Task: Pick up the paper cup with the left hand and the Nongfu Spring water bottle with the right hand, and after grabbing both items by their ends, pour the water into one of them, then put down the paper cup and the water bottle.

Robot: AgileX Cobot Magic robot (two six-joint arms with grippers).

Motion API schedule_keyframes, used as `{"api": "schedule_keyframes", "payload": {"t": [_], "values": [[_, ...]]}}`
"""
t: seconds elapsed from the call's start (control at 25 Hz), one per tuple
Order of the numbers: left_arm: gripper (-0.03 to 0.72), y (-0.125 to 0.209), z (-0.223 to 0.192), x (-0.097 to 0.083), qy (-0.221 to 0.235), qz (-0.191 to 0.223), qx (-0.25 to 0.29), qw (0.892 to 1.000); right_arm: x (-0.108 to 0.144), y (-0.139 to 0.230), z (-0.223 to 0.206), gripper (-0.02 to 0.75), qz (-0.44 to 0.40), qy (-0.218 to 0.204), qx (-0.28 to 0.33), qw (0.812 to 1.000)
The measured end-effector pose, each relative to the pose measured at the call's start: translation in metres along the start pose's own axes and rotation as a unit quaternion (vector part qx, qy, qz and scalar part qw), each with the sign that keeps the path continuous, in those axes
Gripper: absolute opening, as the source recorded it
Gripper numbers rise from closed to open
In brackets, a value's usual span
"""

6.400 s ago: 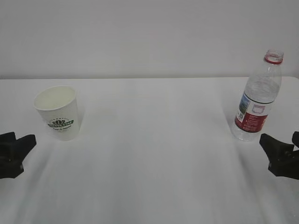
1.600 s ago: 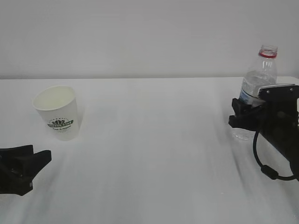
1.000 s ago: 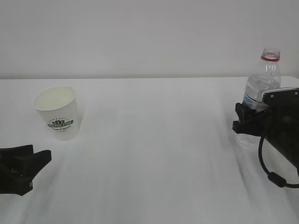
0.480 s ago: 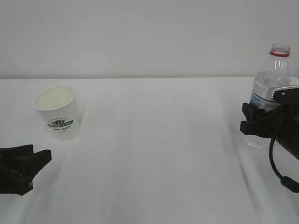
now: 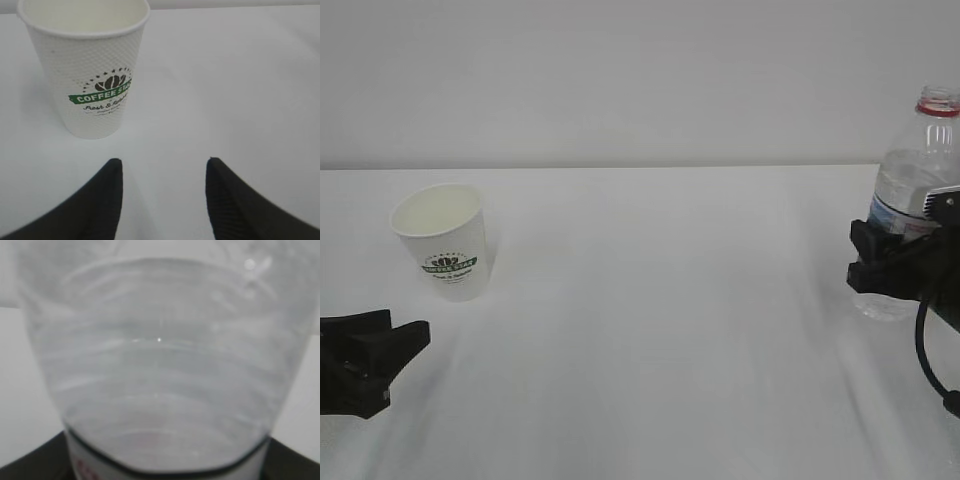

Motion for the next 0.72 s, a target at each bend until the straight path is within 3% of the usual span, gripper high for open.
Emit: {"api": "schedule_keyframes", "payload": {"t": [0.72], "values": [[0.39, 0.0, 0.0, 0.0, 0.0, 0.0, 0.0, 1.0, 0.005, -0.006, 0.027, 0.389, 0.015, -0.025, -0.009, 1.0]]}}
Point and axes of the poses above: a point on each arm's last joint axis where the gripper is mounted, z pointing back along that axis away from the gripper, x along the wrist's bending axis when the last joint is at zero, y = z × x, the point moved 4 cm from there along -z, pointing out along that axis toward the gripper, and after that the axes turned 12 degrees about z, right-handed, at the moved point
